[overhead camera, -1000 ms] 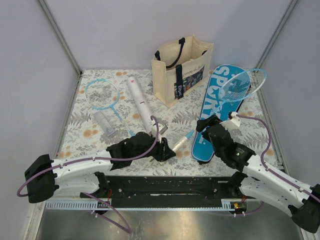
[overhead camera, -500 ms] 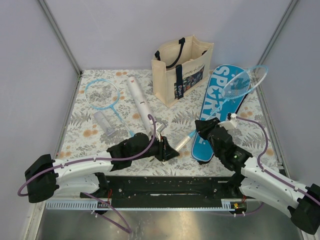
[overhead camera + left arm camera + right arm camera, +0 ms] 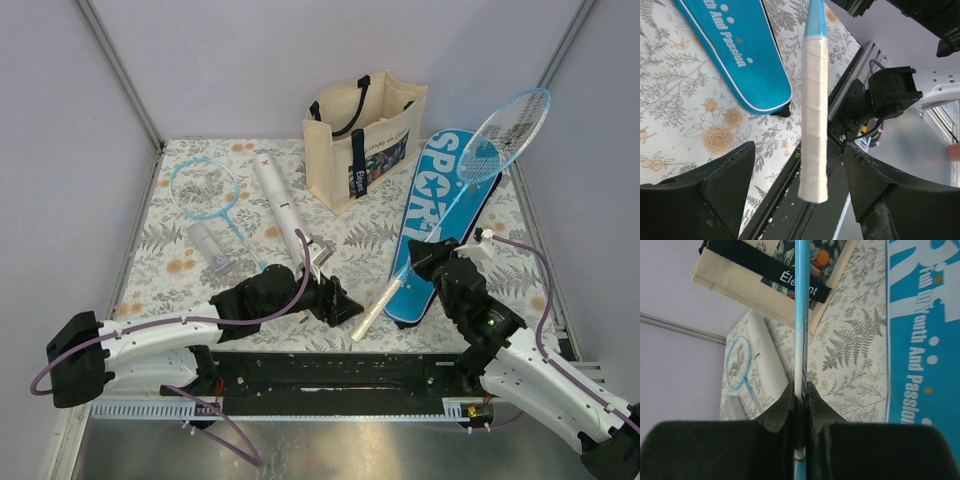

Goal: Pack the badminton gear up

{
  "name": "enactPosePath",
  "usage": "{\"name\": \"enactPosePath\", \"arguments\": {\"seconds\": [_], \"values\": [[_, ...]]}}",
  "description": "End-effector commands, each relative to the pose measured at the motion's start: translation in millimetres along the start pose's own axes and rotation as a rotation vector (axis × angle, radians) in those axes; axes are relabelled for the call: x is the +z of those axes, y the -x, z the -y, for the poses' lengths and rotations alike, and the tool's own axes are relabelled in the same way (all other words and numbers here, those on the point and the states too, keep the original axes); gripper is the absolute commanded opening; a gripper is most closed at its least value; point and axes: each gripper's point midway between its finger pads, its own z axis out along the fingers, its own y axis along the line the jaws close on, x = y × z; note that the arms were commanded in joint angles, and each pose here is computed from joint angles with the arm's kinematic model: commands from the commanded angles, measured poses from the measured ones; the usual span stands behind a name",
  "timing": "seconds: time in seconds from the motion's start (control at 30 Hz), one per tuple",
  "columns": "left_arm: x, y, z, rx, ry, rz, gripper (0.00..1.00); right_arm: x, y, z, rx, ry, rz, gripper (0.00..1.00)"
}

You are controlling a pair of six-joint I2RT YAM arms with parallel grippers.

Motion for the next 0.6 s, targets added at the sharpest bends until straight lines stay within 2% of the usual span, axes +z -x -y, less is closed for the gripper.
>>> {"name": "enactPosePath", "arguments": {"seconds": [0.0,0.17,0.27,0.43,0.57], "values": [[-11.9,43.3,11.9,0.131,0.018,0.095,0.76,-16.5,33.9,-1.3,-0.083,-0.023,0.056,0.0],[-23.6,54.3,12.6,0.193,0.046,0.105,0.8,-30.3,51.6,9.2,-0.134,-0.062,0.087,0.0],[-30.1,57.0,14.7,0.22,0.04,0.113,0.9,-33.6,60.0,7.5,-0.169,-0.057,0.11,0.0],[-41.5,62.6,18.0,0.249,0.027,0.145,0.92,-36.3,63.1,3.1,-0.225,-0.05,0.094,0.0],[-43.8,73.4,2.0,0.284,0.147,0.137,0.92,-45.8,72.4,3.1,-0.265,-0.067,0.095,0.0]]}}
